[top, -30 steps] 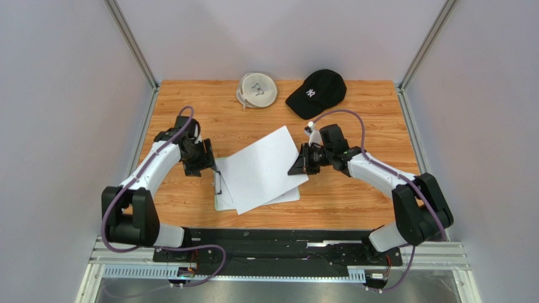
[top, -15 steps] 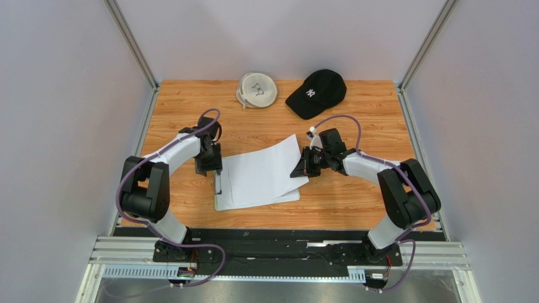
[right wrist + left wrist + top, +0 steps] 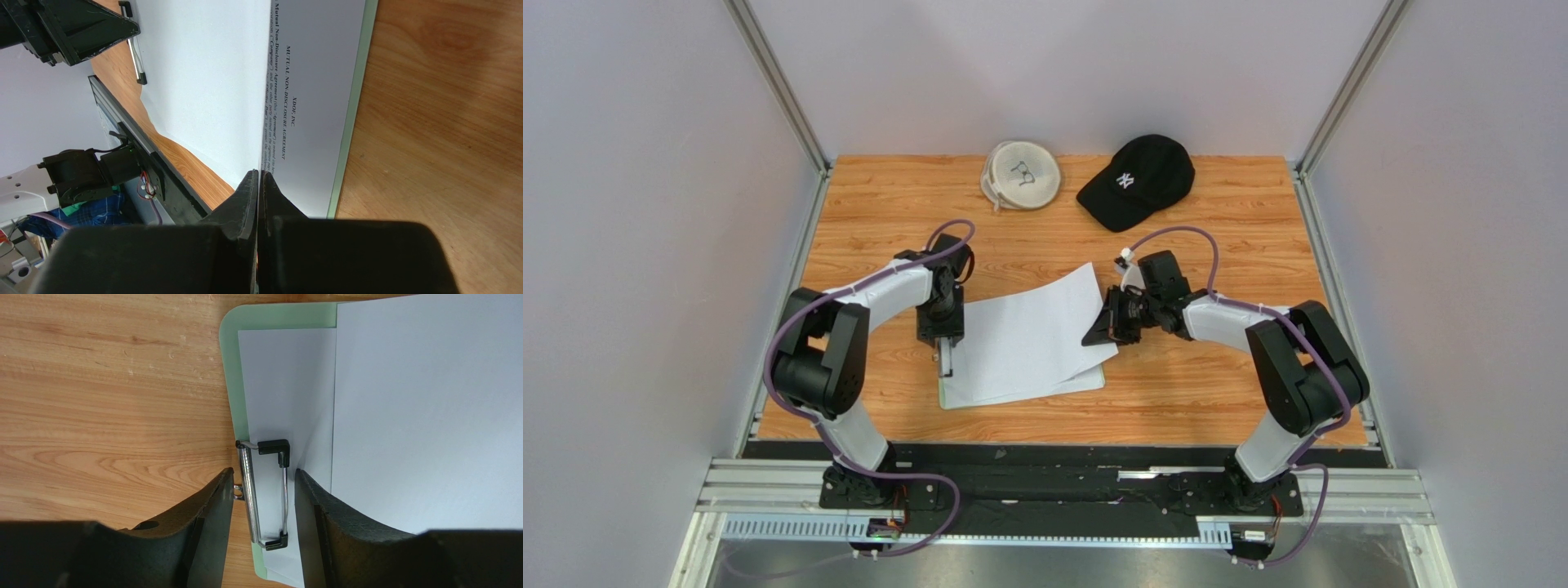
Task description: Put the files into the folder
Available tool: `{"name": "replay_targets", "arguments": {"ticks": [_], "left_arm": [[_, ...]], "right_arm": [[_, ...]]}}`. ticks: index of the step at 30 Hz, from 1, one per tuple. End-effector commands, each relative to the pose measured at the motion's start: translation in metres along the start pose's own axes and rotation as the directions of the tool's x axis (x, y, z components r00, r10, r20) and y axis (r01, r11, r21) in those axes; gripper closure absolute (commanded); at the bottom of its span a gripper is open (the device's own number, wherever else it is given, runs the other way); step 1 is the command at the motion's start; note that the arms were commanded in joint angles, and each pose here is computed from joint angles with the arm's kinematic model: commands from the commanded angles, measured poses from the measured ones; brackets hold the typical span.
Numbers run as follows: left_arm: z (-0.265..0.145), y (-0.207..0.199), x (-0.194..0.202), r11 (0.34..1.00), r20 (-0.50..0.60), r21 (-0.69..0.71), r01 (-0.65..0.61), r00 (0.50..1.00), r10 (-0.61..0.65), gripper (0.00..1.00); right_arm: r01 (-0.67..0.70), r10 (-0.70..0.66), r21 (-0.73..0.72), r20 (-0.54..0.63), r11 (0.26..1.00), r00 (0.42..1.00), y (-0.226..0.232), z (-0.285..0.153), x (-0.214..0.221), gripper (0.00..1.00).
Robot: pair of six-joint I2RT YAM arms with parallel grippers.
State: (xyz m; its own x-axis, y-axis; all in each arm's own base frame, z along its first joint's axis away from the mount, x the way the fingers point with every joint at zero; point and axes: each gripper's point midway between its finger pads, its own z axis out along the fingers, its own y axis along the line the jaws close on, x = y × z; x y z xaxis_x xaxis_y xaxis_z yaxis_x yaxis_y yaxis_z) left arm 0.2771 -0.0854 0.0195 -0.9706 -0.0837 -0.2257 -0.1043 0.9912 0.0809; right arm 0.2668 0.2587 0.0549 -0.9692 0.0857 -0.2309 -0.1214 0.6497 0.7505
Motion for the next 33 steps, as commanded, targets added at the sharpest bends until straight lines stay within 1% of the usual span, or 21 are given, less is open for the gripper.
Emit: {"name": "replay_targets", "arguments": {"ticks": [1,6,10,20,24,28,32,33], "left_arm": [[-0.005,-0.003,-0.009,1.000,0.046,-0.020,0.009,0.999,-0.008,0.51],[-0.010,-0.004,0.000,0.999,0.041,-0.032,-0.008,0.999,0.009,0.52],[-0.015,0.001,0.004,0.999,0.053,-0.038,0.006,0.999,-0.004,0.52],[-0.008,-0.006,0.019,1.000,-0.003,-0.004,-0.006,1.000,0.006,0.49],[0.000,-0.004,0.022,1.000,-0.028,-0.025,-0.019,0.999,0.018,0.50],[0.002,-0.012,0.024,1.000,-0.056,0.004,-0.021,0.998,0.021,0.47],[0.002,-0.018,0.024,0.999,-0.072,0.032,-0.018,0.997,0.020,0.48],[0.002,-0.020,0.026,0.999,-0.081,0.045,-0.025,0.996,0.028,0.50]], "right_arm": [[0.021,-0.019,-0.045,0.031,0.999,0.999,0.011,-0.002,-0.007,1.00],[0.024,-0.022,-0.042,0.031,0.999,0.999,0.012,-0.002,-0.007,1.00],[0.024,-0.023,-0.038,0.028,0.999,0.999,0.009,-0.001,-0.006,1.00],[0.027,-0.026,-0.039,0.022,0.999,0.999,0.008,-0.002,-0.003,1.00],[0.031,-0.030,-0.037,0.020,0.999,0.999,0.008,-0.002,-0.002,1.00],[0.040,-0.040,-0.023,0.014,0.999,0.999,0.005,-0.002,-0.002,1.00],[0.047,-0.046,-0.009,0.015,0.999,0.999,0.002,-0.001,-0.004,1.00],[0.045,-0.045,-0.005,0.010,0.999,0.999,0.001,0.000,-0.004,1.00]]}}
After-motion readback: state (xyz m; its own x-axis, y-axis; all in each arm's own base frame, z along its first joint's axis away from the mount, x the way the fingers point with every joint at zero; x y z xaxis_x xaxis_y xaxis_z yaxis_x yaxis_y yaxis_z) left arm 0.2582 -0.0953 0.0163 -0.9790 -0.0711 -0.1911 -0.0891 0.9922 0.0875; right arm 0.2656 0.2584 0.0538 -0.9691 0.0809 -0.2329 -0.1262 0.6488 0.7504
